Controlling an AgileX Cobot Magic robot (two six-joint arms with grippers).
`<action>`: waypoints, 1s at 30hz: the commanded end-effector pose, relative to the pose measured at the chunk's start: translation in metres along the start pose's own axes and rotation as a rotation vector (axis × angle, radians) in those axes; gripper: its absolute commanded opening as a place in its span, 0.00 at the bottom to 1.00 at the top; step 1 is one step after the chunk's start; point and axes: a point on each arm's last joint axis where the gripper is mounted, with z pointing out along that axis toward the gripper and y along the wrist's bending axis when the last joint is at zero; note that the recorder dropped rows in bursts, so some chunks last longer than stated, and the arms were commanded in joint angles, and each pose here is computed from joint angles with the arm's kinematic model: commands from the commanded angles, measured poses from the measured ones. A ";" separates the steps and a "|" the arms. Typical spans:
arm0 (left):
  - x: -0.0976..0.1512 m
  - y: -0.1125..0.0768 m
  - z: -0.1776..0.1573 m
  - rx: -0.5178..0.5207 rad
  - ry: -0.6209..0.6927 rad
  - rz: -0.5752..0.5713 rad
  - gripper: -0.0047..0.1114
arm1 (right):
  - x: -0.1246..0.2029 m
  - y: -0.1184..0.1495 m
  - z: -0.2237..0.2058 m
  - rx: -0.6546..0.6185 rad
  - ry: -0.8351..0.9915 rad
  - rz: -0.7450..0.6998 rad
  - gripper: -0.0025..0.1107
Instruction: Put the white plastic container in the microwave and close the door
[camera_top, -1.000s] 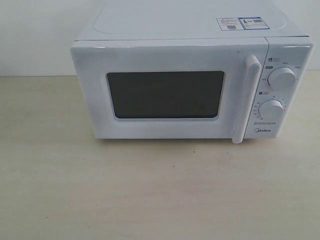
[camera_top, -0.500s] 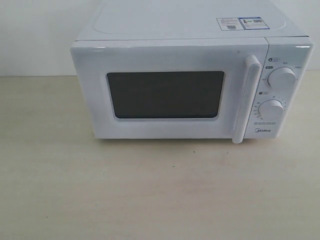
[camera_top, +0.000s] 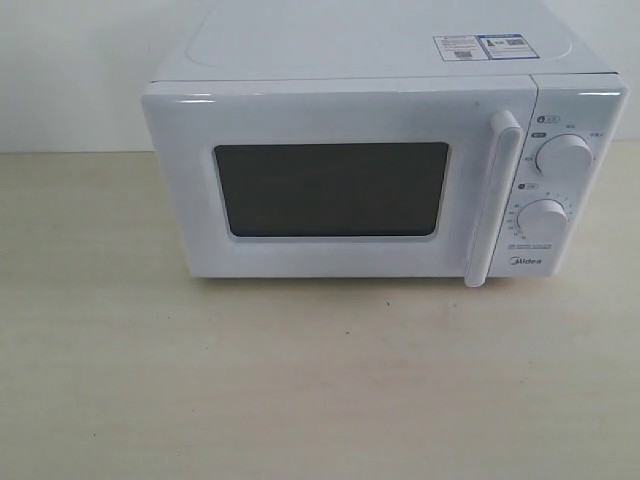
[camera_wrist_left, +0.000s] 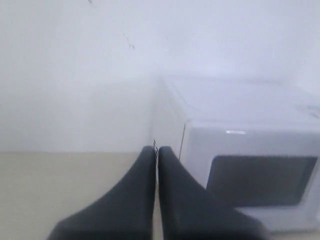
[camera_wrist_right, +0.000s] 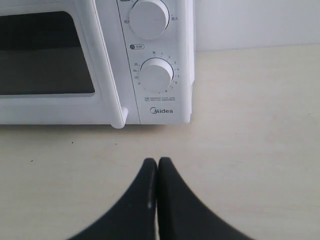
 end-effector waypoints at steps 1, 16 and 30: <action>0.010 0.003 -0.024 -0.019 -0.118 -0.053 0.08 | 0.000 0.000 0.000 0.001 -0.008 -0.001 0.02; 0.127 0.015 0.022 -0.037 0.118 -0.002 0.08 | -0.001 0.000 0.000 0.000 -0.010 0.002 0.02; 0.132 0.013 0.026 0.005 0.042 0.245 0.08 | -0.001 0.000 0.000 0.000 -0.010 0.002 0.02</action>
